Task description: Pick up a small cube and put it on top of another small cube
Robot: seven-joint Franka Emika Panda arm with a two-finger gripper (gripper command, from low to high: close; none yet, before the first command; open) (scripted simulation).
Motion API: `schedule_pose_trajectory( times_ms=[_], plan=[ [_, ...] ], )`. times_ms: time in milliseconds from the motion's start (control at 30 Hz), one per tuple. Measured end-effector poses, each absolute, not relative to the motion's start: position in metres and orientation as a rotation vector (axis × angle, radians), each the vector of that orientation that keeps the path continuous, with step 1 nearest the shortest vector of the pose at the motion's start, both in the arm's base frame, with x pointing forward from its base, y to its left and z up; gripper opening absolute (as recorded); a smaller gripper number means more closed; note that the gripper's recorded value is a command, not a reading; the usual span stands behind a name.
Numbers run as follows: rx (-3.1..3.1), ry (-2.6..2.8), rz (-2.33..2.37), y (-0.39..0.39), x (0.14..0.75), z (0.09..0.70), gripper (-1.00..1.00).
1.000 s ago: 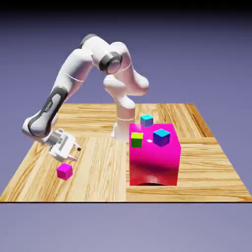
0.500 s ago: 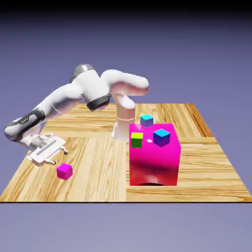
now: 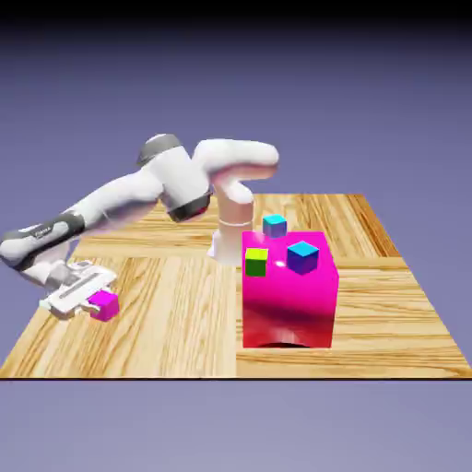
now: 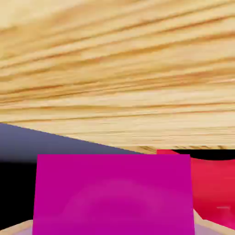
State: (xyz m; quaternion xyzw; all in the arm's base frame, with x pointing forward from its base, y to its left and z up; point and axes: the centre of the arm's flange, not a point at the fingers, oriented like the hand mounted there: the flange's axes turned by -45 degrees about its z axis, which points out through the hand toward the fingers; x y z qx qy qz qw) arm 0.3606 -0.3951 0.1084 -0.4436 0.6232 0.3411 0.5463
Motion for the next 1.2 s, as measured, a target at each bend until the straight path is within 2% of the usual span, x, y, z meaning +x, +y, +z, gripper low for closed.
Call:
schedule_pose_trajectory(
  times_ms=[300,567,867,1100,1133,1200],
  plan=[
    [-1.218,1.251,1.025,-0.275,0.462,0.177,-1.0],
    [-1.477,1.029,1.183,-0.145,0.516,0.266,-1.0],
    [-1.835,0.875,1.368,0.014,0.511,0.36,-1.0],
    [-1.824,0.967,1.48,0.065,0.48,0.32,-1.0],
    [-1.825,0.969,1.48,0.072,0.474,0.314,1.0],
    [-1.826,0.968,1.481,0.072,0.474,0.314,1.0]
  ],
)
